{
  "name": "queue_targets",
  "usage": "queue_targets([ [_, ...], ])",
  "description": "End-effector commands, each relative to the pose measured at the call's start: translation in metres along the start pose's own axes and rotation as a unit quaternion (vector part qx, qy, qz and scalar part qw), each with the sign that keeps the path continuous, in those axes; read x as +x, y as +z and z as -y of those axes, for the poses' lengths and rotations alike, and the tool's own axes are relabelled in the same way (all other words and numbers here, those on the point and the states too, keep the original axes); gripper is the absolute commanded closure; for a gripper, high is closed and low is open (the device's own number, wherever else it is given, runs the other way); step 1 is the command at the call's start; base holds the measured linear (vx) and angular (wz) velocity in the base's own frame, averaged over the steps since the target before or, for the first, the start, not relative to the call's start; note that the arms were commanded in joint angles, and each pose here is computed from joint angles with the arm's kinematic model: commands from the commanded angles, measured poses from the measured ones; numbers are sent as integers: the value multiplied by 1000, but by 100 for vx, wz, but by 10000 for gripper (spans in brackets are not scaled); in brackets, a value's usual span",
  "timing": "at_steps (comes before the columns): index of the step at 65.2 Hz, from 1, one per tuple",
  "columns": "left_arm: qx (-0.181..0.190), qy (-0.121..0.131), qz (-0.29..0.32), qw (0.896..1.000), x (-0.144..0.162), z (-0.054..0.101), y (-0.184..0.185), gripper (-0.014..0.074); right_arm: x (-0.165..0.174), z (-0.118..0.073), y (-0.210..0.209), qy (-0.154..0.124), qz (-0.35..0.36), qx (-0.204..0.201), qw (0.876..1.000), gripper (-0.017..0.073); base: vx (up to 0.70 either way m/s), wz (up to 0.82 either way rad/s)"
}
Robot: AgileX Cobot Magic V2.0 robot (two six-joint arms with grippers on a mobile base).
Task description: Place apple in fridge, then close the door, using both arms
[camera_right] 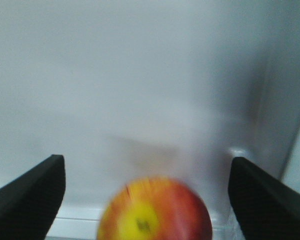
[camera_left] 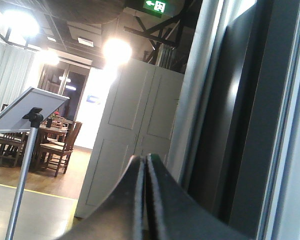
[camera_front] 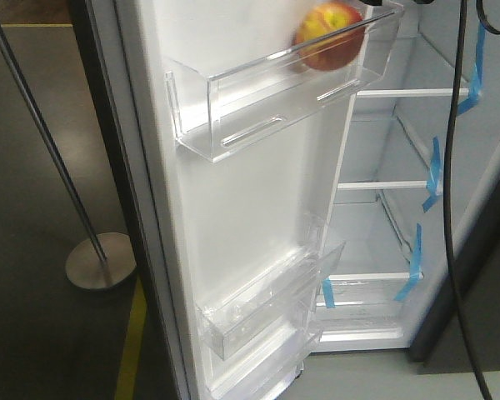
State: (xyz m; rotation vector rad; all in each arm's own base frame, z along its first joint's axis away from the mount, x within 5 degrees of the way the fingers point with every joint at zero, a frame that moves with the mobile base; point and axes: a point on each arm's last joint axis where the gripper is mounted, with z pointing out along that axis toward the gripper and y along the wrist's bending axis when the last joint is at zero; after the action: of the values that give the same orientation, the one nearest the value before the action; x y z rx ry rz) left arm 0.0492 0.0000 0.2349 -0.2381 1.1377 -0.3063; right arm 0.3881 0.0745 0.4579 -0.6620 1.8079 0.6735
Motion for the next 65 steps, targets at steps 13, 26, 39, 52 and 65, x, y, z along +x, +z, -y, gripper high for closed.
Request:
queue_targets([
  [13,30,-24,50,998,-7,4,-2,601,-30,-18,-28,-16,72,15,997,-42,0,0],
  [26,51,-128,62,989,-13,8,-2,601,-39,-46,-54,-38,56,-3,998,204,0,0],
  [39,113,-93,58,988,-35,28,1,601,-49,-85,-92,-79,44,-16,996,575,0,0],
  [52,158,-96,36,982,-65,50,13,601,-50,-136,-138,-118,21,-54,991,564,0,0],
  [65,168,-87,-15,982,-90,65,51,601,-32,-165,-173,-127,8,-8,992,565,0,0],
])
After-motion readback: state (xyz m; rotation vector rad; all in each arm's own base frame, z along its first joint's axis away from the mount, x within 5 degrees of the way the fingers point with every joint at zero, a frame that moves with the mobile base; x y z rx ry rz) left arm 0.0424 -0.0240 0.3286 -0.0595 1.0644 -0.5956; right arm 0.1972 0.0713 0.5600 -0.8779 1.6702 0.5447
